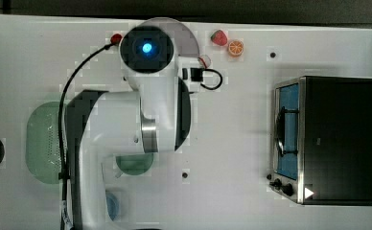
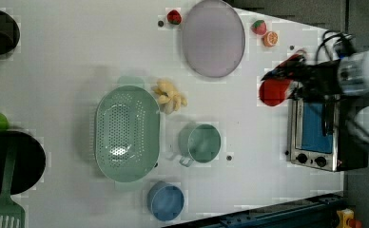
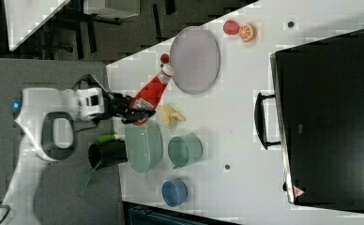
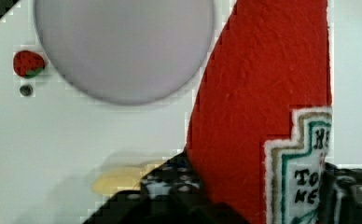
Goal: Pick Ketchup from oven and place it on table.
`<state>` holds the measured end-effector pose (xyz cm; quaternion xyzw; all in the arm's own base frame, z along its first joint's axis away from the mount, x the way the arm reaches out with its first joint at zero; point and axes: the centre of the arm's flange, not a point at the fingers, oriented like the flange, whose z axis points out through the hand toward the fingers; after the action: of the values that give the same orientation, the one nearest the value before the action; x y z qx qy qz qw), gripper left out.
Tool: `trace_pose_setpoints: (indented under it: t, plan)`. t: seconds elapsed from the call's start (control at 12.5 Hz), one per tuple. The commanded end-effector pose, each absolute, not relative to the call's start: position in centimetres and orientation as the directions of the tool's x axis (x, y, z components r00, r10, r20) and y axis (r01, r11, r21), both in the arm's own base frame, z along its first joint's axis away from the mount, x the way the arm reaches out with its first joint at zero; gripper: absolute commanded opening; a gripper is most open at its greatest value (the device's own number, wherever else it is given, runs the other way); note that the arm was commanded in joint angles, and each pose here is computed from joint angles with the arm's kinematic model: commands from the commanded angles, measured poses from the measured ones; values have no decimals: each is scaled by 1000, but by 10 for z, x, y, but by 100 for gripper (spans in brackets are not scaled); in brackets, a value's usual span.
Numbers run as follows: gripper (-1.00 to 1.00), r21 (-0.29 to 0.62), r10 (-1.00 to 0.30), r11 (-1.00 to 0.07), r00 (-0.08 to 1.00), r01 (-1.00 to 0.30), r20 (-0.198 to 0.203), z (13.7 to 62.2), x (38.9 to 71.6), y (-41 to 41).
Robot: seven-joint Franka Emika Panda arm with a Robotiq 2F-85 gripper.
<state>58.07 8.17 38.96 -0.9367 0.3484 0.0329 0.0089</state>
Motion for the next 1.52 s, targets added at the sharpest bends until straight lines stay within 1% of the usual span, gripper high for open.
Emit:
trace_pose_setpoints:
  t: [0.08, 0.16, 0.32, 0.4, 0.56, 0.72, 0.8, 0.96, 1.04, 1.12, 1.2, 1.28, 1.44, 1.52]
  plan:
    - [23, 27, -778, -627, 625, -778, -65, 335, 554, -7]
    - [23, 27, -781, -623, 621, -781, -59, 321, 548, -10]
    - [23, 56, -794, -608, 604, -792, -70, 289, 533, -20]
    - [23, 68, -800, -600, 596, -797, -68, 270, 529, -25]
    - [23, 65, -804, -594, 593, -801, -44, 243, 529, -30]
    - [26, 84, -805, -594, 592, -800, -45, 218, 524, -31]
    - [42, 82, -805, -593, 592, -801, -36, 211, 525, -32]
    - [93, 68, -807, -590, 590, -805, -16, 204, 527, -33]
    - [100, 48, -810, -586, 586, -809, -2, 213, 532, -34]
    - [100, 29, -819, -573, 574, -819, 7, 226, 535, -35]
    - [100, 0, -837, -547, 547, -837, 17, 249, 539, -34]
    - [100, -44, -857, -515, 514, -856, 28, 285, 546, -32]
    - [100, -82, -862, -506, 506, -858, 23, 345, 553, -30]
    - [100, -93, -859, -510, 512, -855, 8, 395, 555, -29]
